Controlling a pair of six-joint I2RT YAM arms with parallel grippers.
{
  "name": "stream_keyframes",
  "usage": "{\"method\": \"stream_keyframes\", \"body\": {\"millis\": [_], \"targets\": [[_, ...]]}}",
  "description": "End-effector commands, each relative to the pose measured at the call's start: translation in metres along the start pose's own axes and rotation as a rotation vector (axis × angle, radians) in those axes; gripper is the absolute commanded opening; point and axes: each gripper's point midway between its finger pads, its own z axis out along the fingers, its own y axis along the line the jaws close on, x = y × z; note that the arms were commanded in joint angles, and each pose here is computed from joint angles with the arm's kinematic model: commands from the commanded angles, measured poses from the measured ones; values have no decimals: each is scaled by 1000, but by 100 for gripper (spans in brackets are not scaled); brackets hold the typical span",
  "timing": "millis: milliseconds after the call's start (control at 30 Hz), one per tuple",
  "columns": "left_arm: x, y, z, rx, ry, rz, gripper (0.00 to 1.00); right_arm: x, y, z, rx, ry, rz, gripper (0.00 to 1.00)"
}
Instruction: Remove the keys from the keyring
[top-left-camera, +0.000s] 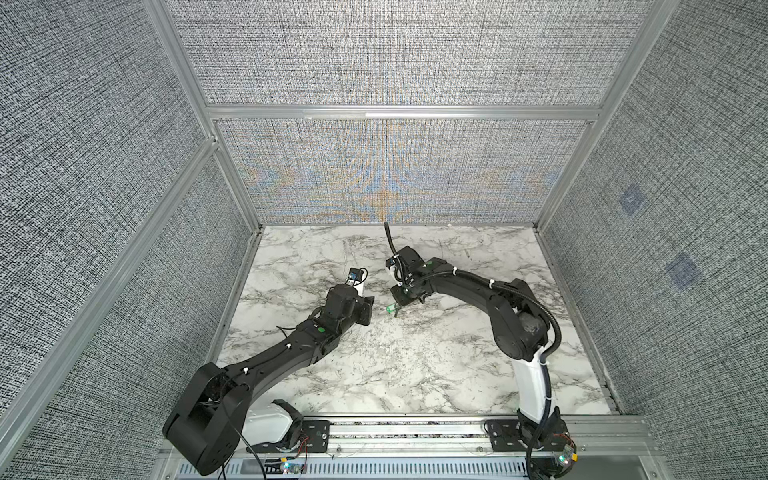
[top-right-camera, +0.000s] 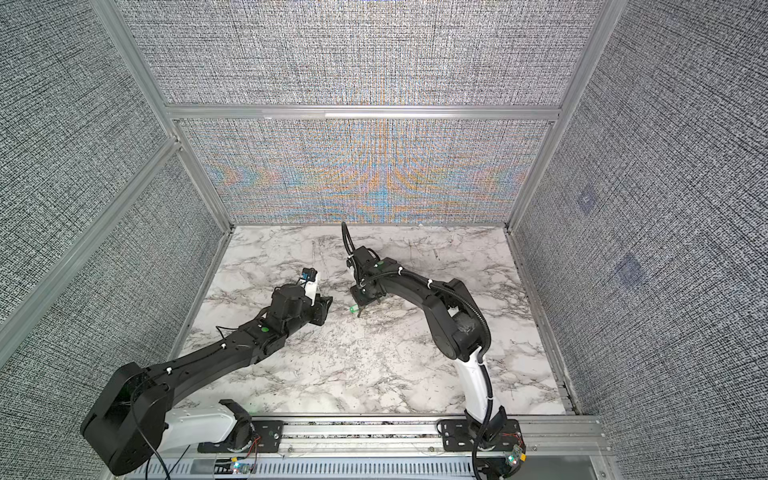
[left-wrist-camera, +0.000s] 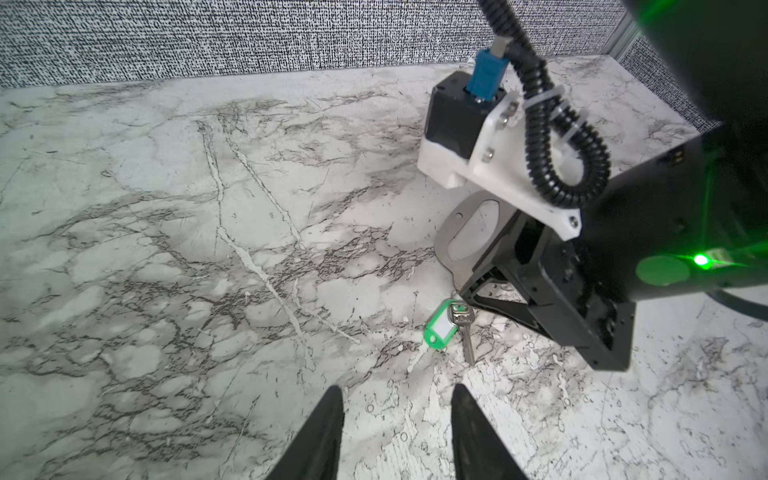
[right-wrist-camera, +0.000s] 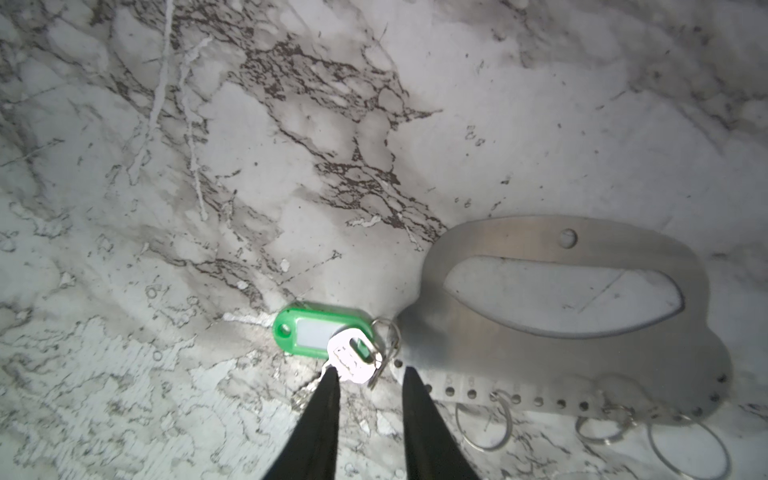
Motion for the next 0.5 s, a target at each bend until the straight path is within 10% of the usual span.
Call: {"method": "stream_keyframes", "body": {"millis": [0,467], "targets": [[-3,-3,-1,18,-13,-7,45,2,0,4,6,13,19,26],[1,-4,3,27,3,-24,45,10,-7,9,47,49,-11,14]]}}
